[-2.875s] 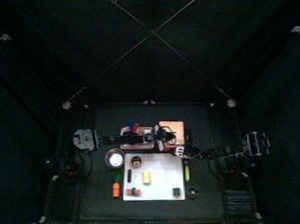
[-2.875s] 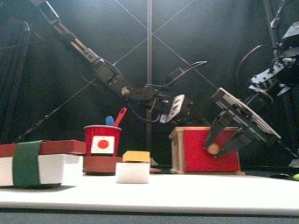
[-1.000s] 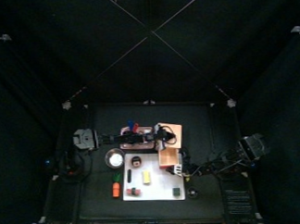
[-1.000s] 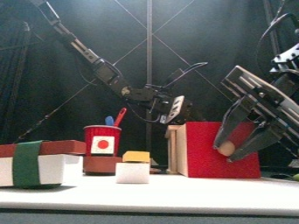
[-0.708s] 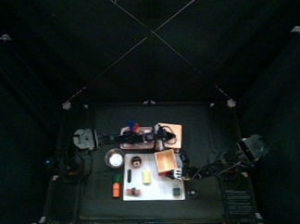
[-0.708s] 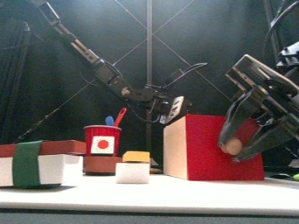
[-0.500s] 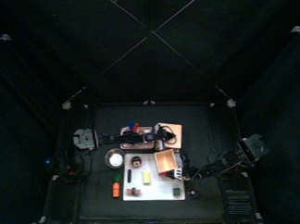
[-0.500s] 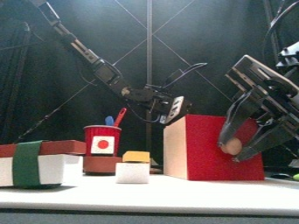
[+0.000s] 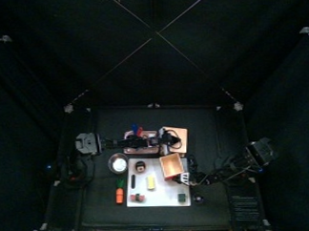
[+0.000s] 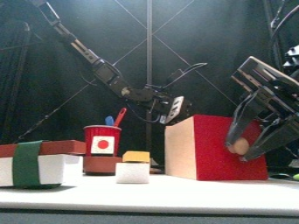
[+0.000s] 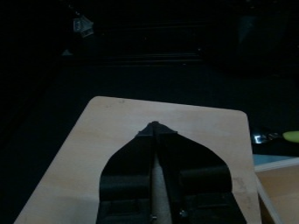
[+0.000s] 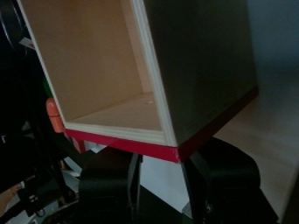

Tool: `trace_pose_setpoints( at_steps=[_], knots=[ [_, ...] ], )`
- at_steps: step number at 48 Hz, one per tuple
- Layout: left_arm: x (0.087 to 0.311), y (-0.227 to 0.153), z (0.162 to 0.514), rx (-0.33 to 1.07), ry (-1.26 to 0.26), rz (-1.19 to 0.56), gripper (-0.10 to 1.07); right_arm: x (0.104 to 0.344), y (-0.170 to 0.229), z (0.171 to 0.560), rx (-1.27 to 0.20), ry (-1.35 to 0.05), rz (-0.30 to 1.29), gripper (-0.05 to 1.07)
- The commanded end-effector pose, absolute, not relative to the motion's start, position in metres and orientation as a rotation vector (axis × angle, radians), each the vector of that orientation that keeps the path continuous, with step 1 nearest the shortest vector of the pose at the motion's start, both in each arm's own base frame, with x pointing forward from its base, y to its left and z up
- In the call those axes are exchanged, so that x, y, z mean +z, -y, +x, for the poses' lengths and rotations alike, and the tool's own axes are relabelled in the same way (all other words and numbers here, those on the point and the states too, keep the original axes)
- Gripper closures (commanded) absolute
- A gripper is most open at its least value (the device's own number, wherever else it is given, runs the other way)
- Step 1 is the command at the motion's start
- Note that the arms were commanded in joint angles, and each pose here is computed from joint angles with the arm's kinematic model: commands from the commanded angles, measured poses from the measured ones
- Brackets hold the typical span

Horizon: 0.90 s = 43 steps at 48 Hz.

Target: Open the drawer

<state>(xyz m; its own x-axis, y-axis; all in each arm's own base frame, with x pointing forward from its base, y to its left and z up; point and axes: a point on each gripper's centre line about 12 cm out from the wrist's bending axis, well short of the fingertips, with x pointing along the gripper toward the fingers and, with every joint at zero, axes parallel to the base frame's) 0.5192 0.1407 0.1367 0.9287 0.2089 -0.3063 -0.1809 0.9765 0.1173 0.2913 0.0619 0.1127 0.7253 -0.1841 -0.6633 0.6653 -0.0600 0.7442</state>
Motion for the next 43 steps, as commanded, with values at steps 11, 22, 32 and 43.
trace_pose_setpoints(
  at_steps=[11,22,32,43],
  knots=[
    [0.141,-0.145,0.515,0.207,-0.334,0.095,0.50,0.118,-0.063,0.299,-0.716,-0.395,1.486,0.35],
    [0.150,-0.145,0.514,0.208,-0.317,0.098,0.50,0.121,-0.063,0.302,-0.704,-0.378,1.478,0.10],
    [0.160,-0.144,0.514,0.207,-0.298,0.104,0.50,0.128,-0.066,0.307,-0.669,-0.372,1.478,0.03],
    [0.181,-0.144,0.512,0.210,-0.261,0.115,0.50,0.142,-0.071,0.306,-0.600,-0.367,1.471,0.03]
  ],
)
